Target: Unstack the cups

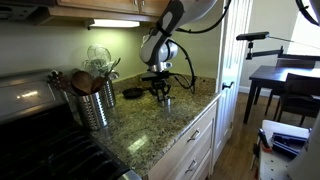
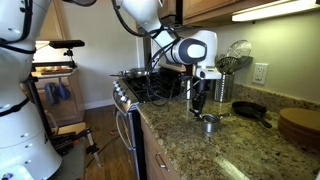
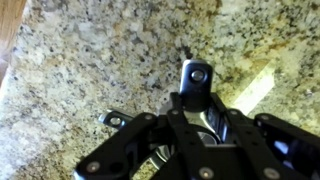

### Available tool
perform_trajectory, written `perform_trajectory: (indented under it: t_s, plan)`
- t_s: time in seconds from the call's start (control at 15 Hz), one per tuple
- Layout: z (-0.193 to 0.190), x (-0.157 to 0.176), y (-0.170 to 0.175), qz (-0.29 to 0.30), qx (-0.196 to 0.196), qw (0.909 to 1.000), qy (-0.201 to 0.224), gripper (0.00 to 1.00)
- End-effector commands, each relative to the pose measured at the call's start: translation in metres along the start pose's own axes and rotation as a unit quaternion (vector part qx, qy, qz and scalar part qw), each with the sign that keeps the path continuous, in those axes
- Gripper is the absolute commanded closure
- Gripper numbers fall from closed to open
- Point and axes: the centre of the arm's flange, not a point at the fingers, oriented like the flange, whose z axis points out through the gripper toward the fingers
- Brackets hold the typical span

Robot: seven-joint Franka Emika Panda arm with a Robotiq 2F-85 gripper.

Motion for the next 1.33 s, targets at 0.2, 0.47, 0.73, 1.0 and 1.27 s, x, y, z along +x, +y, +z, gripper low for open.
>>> perform_trajectory:
  t_s: [0.2, 0.47, 0.73, 1.0, 1.27]
  plan:
    - [-0.026, -0.010, 0.007, 0.003, 0.013, 0.9999, 0.004, 0.88]
    - [-0.034, -0.014, 0.003, -0.005, 0.015, 0.9998, 0.007, 0.88]
    - [-0.040, -0.020, -0.001, -0.014, 0.017, 0.9997, 0.008, 0.88]
    - [-0.052, -0.028, -0.005, -0.025, 0.018, 0.9993, 0.021, 0.88]
    - [-0.062, -0.037, -0.011, -0.041, 0.020, 0.9985, 0.029, 0.88]
